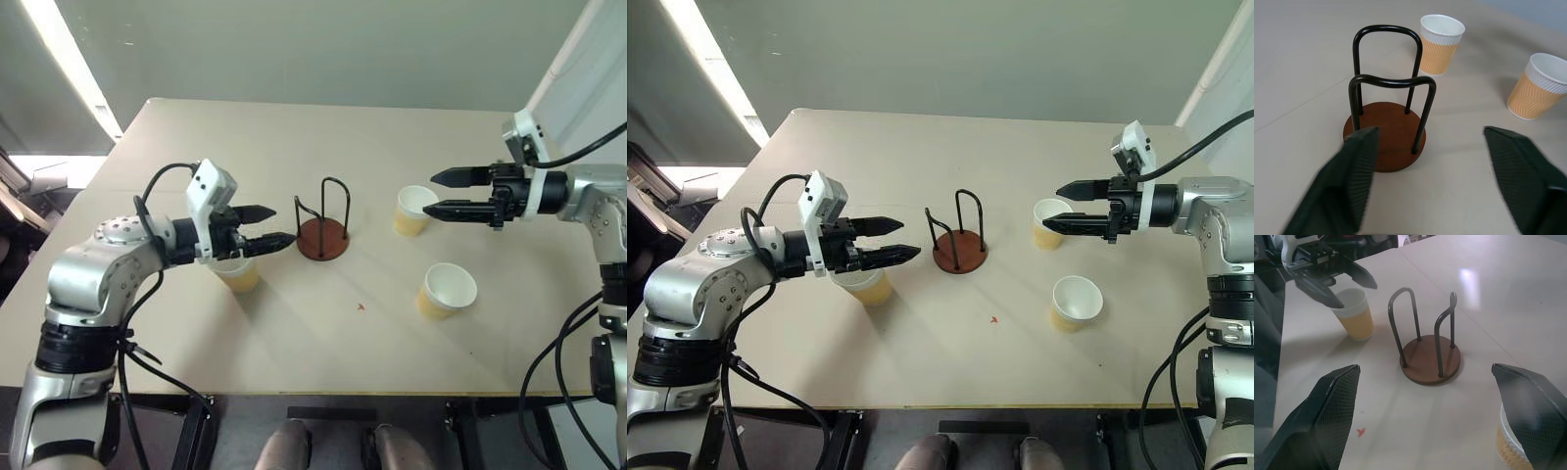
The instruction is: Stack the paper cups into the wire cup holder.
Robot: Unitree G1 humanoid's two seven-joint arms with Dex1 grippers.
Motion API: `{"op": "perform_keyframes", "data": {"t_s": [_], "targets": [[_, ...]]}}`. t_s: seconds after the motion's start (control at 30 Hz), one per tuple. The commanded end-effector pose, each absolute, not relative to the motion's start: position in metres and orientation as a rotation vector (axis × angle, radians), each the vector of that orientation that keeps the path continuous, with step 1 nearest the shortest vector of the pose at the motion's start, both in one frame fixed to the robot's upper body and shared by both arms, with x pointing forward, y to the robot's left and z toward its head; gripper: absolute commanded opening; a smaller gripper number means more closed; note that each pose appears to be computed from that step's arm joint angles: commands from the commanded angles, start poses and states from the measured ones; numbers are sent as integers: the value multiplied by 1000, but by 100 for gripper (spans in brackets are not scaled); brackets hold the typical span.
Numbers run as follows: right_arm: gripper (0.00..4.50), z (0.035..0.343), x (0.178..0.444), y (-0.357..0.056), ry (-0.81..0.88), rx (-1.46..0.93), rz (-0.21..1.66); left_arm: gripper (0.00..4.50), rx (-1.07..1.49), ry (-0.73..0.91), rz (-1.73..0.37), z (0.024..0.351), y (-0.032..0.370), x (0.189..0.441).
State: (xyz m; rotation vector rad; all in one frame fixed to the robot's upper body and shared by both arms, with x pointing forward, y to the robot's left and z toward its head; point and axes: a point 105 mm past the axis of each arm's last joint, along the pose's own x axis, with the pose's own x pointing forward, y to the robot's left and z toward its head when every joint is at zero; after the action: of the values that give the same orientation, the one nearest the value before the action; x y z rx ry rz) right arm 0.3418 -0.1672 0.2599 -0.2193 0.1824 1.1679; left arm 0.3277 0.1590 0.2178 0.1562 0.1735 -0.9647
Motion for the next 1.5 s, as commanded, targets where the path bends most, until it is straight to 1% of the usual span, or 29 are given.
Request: {"op": "perform_keyframes", "data": {"t_s": [0.03, 0.17, 0.37, 0.53, 0.67, 0.9, 1.17, 1.5], "targets": [[450, 272, 337, -167, 143, -251, 1171, 446, 187, 141, -973, 230, 159, 328], [450, 272, 337, -167, 142, -252, 1169, 446, 220, 138, -950, 227, 160, 333], [450, 274, 334, -165, 135, -250, 1184, 446, 229, 166, -1034, 220, 151, 320], [450, 274, 332, -166, 159, -208, 1188, 446, 235, 193, -1061, 213, 148, 317], [450, 273, 335, -166, 150, -242, 1164, 446, 244, 189, -1059, 212, 143, 321], [450, 272, 335, -166, 146, -241, 1156, 446, 285, 174, -1019, 208, 137, 336], [450, 272, 333, -167, 149, -249, 1146, 446, 292, 133, -986, 208, 119, 358], [450, 271, 329, -165, 154, -257, 1160, 446, 281, 142, -1052, 199, 96, 360]]}}
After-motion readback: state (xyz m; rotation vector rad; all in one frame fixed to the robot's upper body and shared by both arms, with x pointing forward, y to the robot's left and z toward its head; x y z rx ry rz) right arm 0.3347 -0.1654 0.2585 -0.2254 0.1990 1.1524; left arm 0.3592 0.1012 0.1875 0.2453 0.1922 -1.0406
